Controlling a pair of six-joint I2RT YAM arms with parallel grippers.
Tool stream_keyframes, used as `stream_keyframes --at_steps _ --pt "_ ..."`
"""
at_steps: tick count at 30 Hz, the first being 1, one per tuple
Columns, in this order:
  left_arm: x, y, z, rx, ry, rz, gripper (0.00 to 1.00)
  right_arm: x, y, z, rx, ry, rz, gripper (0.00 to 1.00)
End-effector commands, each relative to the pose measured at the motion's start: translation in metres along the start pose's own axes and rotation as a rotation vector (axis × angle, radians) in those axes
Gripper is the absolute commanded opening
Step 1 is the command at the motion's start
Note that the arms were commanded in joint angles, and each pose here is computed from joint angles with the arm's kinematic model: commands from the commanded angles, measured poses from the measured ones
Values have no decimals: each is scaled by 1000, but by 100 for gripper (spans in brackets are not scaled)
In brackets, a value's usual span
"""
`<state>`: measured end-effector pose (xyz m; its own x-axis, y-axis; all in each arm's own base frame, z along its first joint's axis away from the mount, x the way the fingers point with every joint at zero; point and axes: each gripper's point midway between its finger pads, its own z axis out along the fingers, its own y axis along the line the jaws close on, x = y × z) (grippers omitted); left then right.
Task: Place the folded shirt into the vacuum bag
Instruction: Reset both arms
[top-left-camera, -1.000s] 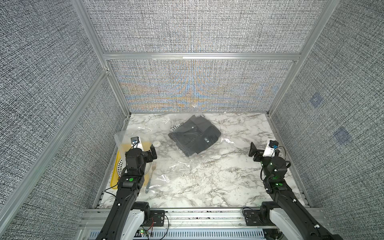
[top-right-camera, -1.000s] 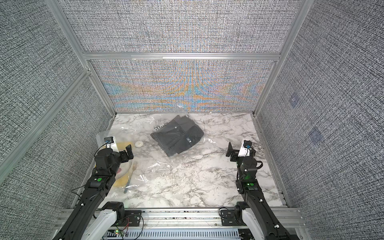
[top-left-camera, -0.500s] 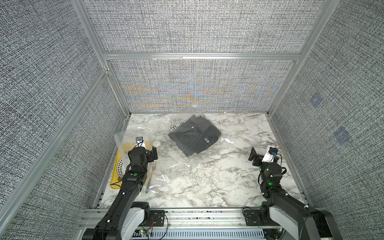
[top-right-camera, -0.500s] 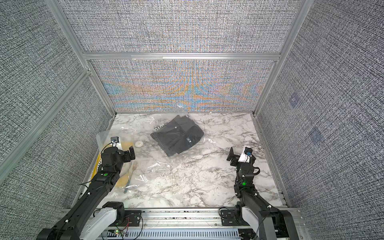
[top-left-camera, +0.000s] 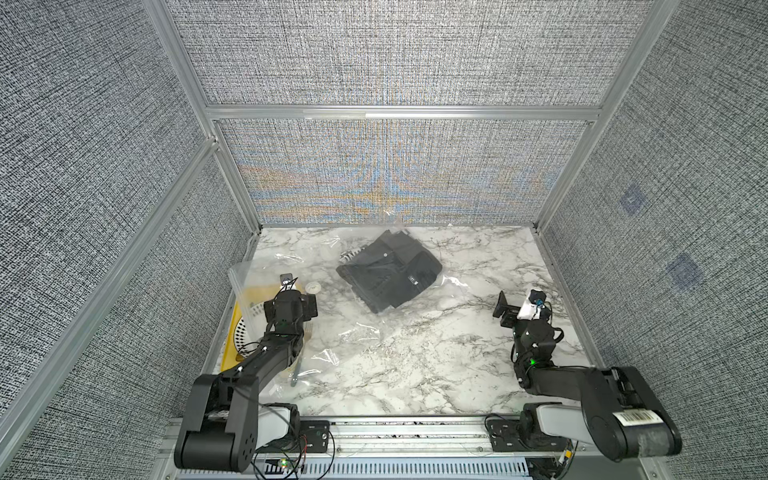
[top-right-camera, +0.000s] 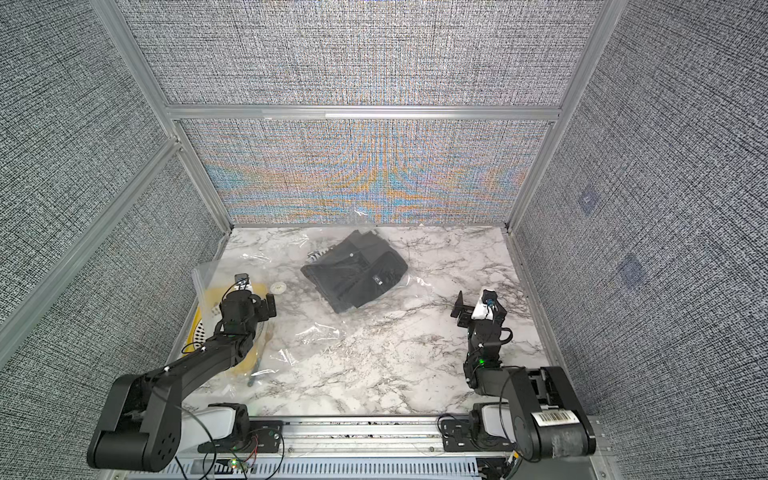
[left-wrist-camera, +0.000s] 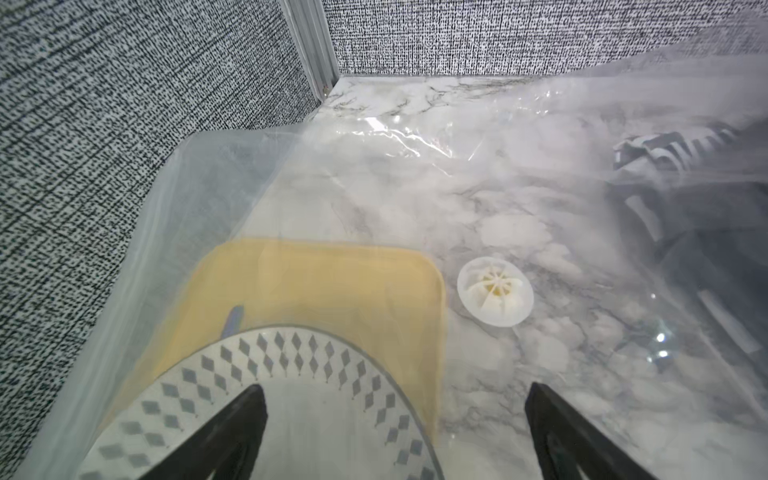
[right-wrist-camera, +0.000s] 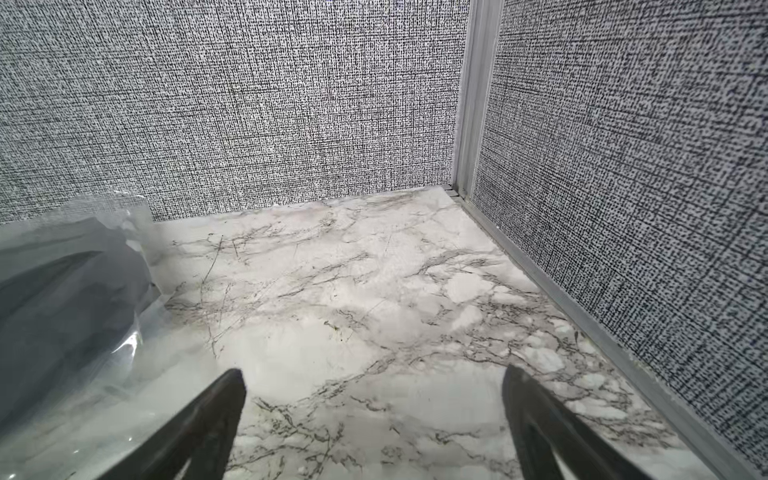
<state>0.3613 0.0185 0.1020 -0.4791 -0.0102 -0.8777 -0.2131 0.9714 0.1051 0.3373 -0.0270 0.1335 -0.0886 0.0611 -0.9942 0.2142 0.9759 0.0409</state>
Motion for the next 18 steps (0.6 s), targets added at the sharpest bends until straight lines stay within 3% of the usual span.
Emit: stream_keyframes --at_steps 1,9,18 --pt "-27 -4 9 -4 -83 0 100 -11 1 13 19 -36 -22 99" --pt "-20 -4 11 0 -168 -4 100 -3 18 10 -9 -49 -97 99" --pt "-13 -24 26 84 -136 47 100 3 14 24 5 2 -77 99"
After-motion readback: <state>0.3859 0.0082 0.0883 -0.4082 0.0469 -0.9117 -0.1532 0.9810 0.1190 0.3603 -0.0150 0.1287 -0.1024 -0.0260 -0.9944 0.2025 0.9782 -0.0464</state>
